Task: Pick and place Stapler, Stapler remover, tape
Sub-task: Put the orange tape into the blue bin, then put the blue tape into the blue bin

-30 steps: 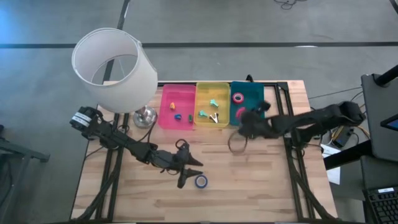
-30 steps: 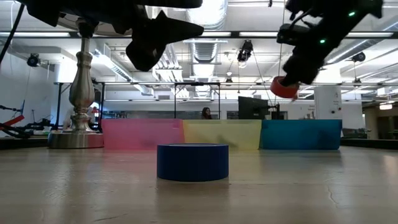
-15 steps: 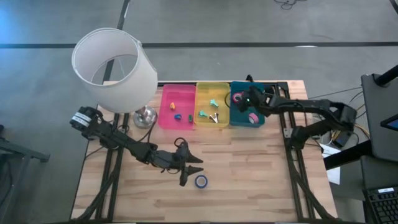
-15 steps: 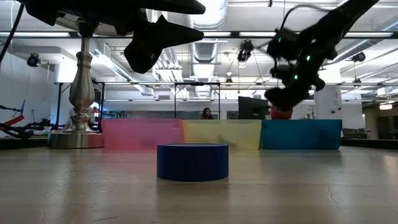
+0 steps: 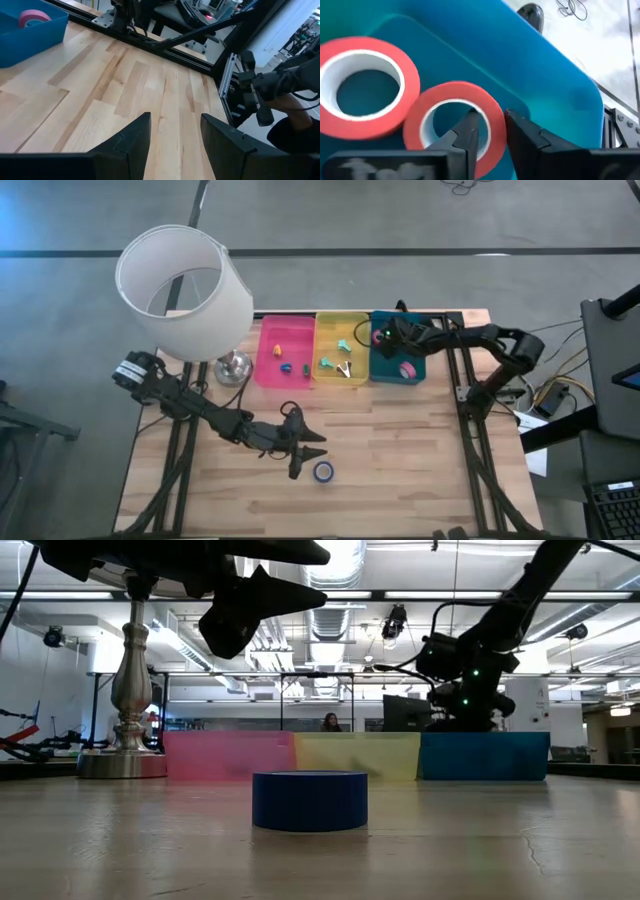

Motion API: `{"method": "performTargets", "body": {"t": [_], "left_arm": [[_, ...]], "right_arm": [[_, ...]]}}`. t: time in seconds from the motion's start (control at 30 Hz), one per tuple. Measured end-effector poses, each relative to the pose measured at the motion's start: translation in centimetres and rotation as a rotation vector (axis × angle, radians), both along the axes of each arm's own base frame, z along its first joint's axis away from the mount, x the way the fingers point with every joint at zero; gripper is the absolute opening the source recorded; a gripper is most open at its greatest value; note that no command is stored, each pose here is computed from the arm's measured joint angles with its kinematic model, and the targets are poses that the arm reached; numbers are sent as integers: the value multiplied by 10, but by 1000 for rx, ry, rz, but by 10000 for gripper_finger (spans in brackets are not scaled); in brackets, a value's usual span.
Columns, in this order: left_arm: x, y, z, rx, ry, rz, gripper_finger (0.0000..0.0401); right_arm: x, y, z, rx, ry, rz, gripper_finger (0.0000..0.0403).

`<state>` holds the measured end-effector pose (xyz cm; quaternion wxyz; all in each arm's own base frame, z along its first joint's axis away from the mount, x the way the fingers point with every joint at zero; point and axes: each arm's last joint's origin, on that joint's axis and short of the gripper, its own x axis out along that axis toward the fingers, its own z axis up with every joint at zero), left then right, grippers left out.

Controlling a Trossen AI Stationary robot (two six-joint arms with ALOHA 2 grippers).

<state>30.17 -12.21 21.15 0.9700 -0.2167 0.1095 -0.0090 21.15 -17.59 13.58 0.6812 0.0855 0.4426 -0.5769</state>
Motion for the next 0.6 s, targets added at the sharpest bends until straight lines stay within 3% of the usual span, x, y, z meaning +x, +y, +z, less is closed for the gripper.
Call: {"method": "performTargets", "body": {"t": [0.33,0.6], "left_arm": [[-1,0,-2,10,23,0,177],[-1,0,-2,9,23,0,177]], "right_arm": [[0,2,18,-40,-63,-1,151],[7,27,58,-106,-212,102,160]]}}
